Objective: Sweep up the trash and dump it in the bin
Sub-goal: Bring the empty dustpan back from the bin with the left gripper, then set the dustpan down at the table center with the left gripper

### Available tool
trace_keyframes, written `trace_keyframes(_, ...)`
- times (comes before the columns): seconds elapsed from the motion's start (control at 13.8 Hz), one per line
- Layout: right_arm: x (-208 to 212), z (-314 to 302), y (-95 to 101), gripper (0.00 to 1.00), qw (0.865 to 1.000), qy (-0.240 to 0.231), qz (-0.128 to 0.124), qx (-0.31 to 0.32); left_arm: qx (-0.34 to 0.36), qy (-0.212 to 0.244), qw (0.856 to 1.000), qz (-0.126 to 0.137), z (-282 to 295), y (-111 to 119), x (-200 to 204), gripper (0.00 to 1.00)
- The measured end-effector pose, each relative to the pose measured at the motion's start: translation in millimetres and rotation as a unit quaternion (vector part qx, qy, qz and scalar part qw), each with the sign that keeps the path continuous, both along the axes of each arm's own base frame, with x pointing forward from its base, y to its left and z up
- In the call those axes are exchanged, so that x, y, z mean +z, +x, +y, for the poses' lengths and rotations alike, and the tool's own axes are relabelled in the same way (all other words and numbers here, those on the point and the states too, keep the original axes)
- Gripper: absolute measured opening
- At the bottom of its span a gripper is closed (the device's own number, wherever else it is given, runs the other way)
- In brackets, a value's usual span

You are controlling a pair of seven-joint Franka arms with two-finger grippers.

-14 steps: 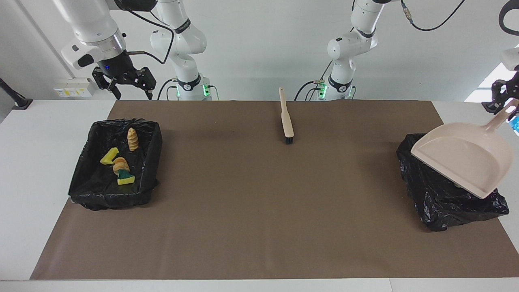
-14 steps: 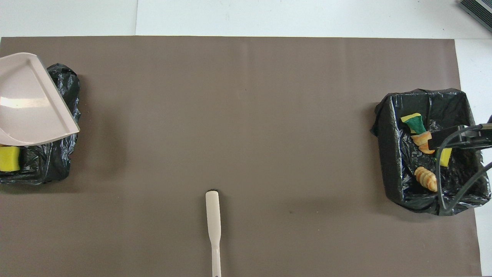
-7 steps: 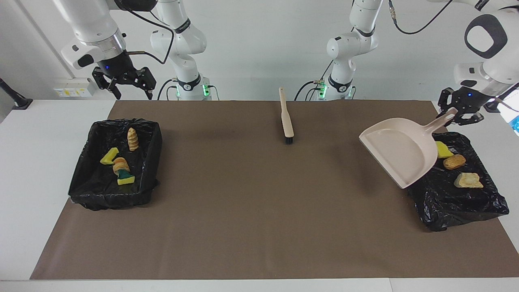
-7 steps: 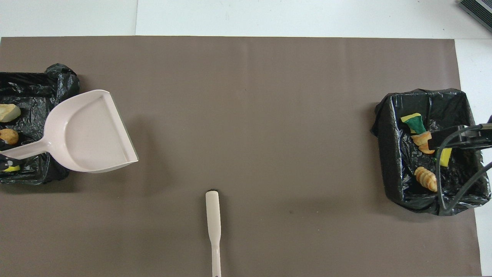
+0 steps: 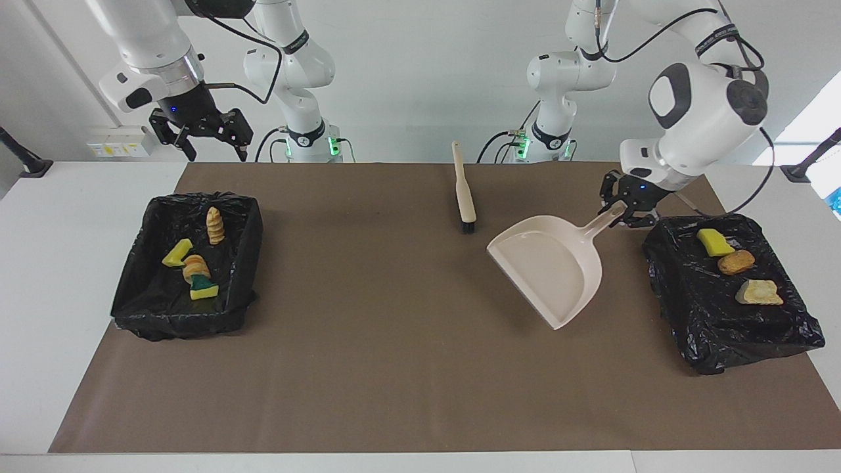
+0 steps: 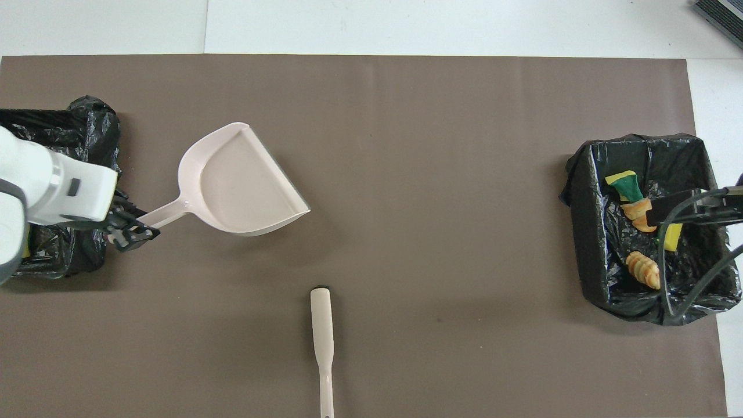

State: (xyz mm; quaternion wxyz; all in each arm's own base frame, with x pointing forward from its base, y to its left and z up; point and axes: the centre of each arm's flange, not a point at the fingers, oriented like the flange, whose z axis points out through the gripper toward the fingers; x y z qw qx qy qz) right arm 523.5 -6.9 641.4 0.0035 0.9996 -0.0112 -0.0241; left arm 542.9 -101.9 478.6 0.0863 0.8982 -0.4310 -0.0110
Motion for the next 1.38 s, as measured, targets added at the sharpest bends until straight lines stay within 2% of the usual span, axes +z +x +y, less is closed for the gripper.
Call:
trace_keyframes(0.15, 0.0, 0.0, 0.0, 1.00, 1.000, 0.000, 0.000, 0.000, 0.073, 0.007, 0.997, -0.004, -65.6, -12.1, -8.8, 0.33)
trace_keyframes(0.29, 0.0, 0.0, 0.0, 1.00, 1.000, 0.000, 0.000, 0.000, 0.163, 0.007, 0.987, -0.008, -115.9, -22.6, -14.3, 0.33)
trace_keyframes(0.51, 0.0, 0.0, 0.0, 1.00, 1.000, 0.000, 0.000, 0.000, 0.301, 0.002, 0.954, -0.001, -173.1, -31.5, -37.9, 0.33)
trace_keyframes(0.65, 0.0, 0.0, 0.0, 1.00, 1.000, 0.000, 0.000, 0.000, 0.357, 0.004, 0.934, 0.012, -206.4, -43.3, -51.8, 0.33)
trace_keyframes(0.8, 0.0, 0.0, 0.0, 1.00, 1.000, 0.000, 0.000, 0.000, 0.369, 0.002, 0.929, 0.013, -222.2, -50.1, -55.3, 0.33)
trace_keyframes(1.09, 0.0, 0.0, 0.0, 1.00, 1.000, 0.000, 0.000, 0.000, 0.359, -0.011, 0.933, 0.001, -242.3, -54.5, -63.4, 0.33)
trace_keyframes(1.38, 0.0, 0.0, 0.0, 1.00, 1.000, 0.000, 0.000, 0.000, 0.340, 0.003, 0.940, -0.026, -244.7, -44.6, -91.5, 0.33)
